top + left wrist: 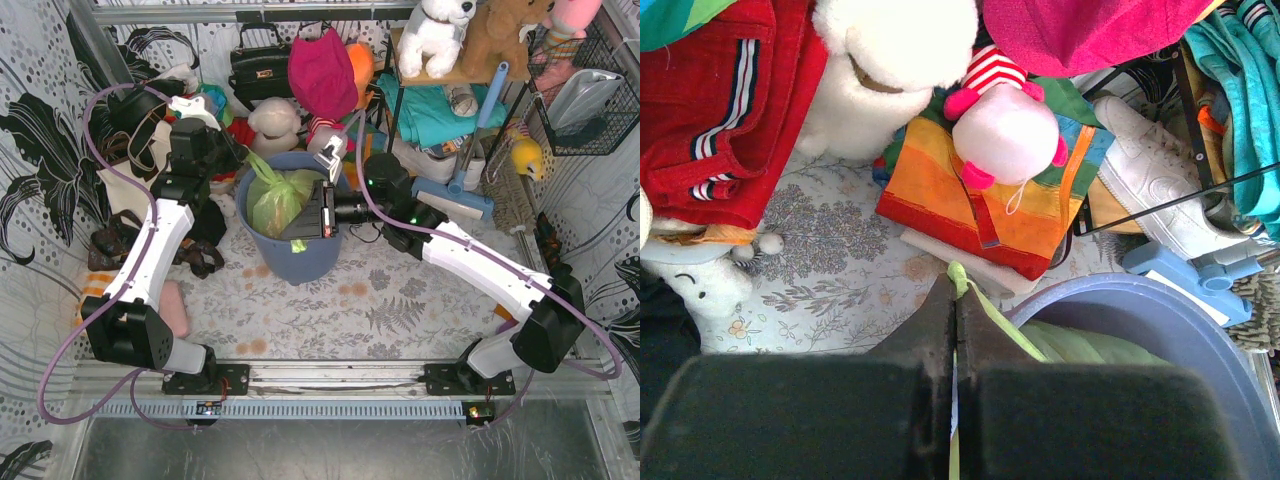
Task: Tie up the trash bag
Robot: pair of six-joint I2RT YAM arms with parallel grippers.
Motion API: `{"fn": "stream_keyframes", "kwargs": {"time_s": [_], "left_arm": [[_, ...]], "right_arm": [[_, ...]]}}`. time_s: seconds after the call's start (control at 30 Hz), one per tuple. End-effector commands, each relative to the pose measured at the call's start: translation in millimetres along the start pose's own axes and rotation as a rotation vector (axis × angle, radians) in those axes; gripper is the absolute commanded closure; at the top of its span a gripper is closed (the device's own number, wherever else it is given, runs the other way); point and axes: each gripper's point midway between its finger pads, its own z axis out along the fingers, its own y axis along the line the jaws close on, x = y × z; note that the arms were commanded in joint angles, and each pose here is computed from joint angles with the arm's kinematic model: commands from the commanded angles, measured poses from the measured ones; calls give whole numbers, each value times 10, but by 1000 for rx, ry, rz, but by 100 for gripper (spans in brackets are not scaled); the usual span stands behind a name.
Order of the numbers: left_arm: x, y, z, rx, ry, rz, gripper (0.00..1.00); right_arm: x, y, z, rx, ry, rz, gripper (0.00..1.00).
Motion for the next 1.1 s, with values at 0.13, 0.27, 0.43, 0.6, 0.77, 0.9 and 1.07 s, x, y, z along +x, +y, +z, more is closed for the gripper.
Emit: {"fn": "stream_keyframes", "kwargs": {"time_s": [0.13, 0.27, 0.43, 0.6, 0.77, 0.9, 1.07], "left_arm": [[-347, -170, 57, 50, -110, 26, 100], [-748, -374, 47, 92, -198, 31, 100], [-1112, -582, 84, 135, -261, 40, 100], [-739, -362, 338, 81, -182, 37, 100], [-235, 116, 613, -58, -108, 36, 100], [-362, 79, 674, -62, -123, 39, 100], [-996, -592, 361, 99, -213, 38, 100]], "right_arm": [[216, 532, -281, -217, 93, -70, 100], [108, 956, -410, -350, 119, -128, 100], [99, 1118, -515, -361, 138, -182, 100], [493, 575, -506, -297, 185, -42, 100], [814, 195, -532, -265, 212, 73, 100], [673, 498, -598, -278, 215, 10, 100], [363, 1045, -688, -304, 189, -120, 100]]}}
